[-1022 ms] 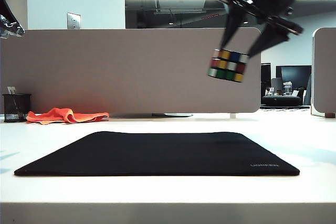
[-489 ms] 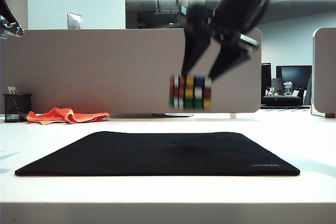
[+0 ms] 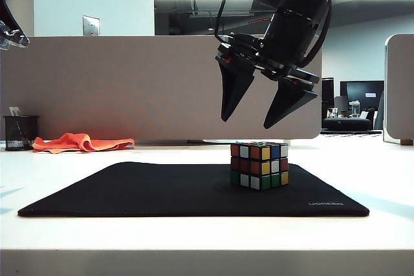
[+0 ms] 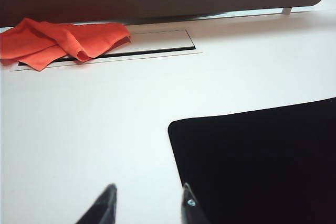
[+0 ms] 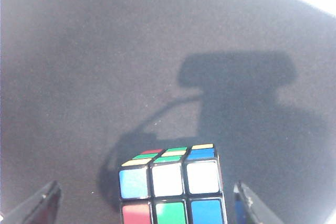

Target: Pick up the cube on the right side of the mouse pad, then place it in the center of the mouse pad.

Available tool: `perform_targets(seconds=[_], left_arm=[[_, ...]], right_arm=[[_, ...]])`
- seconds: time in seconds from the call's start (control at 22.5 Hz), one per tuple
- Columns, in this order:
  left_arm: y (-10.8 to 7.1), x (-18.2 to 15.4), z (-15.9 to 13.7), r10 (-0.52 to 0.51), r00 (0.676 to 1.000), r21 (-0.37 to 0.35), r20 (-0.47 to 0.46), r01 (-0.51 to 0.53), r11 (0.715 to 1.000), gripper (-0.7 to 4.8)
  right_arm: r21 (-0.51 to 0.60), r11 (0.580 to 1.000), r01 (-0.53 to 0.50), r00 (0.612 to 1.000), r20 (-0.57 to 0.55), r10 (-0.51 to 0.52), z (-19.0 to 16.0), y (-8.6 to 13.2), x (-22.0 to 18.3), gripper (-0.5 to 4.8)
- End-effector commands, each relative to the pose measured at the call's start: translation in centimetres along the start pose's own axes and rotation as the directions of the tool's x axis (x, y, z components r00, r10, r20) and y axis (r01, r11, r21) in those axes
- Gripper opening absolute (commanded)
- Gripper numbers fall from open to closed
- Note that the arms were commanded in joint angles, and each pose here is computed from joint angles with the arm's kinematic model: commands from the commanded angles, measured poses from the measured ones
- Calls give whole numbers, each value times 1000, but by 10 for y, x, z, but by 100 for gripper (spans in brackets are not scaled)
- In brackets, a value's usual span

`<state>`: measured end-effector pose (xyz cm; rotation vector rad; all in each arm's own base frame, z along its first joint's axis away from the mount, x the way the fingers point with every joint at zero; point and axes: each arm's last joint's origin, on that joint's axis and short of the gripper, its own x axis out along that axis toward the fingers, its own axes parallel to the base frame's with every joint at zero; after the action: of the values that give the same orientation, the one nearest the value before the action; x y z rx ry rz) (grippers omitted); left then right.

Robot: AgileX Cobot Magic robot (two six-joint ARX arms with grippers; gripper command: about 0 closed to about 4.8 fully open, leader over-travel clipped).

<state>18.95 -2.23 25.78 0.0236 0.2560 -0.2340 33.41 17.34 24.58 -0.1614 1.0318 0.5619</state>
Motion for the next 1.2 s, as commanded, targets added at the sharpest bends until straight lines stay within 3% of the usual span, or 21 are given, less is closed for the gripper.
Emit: perform_targets(seconds=[0.04,0.31,0.53,0.58,0.71,0.84,1.02,1.2], left_arm=[[0,-1,2,1,1000,2,12,-1,1000,153],[0,-1,2,1,1000,1,6,-1,1000,152],[0,-1,-3,0,999,4,-36,1,1000,152],[0,-1,-3,-1,999,13,-41,1,1000,152],[0,-1,-3,-1,999,18,-42,2,1000,152],[0,-1,-3,-1,999,18,-42,2,1000,152],[0,-1,-4,-1,999,17,-46,2,1000,152],[0,-1,-4,-1,999,17,-53,2,1000,152]], right_arm=[[-6,1000,26,999,20,-26,2,0,-6,479],[-30,985,172,972,168,-165,9,-1,-52,479],[82,956,282,914,279,-293,6,-27,-106,467],[107,950,293,904,292,-312,4,-34,-115,421],[140,943,301,891,311,-331,0,-45,-125,376],[187,933,308,878,321,-354,-12,-63,-126,247],[209,938,276,898,291,-329,-38,-77,-106,83],[207,943,261,891,324,-317,-66,-74,-97,23]])
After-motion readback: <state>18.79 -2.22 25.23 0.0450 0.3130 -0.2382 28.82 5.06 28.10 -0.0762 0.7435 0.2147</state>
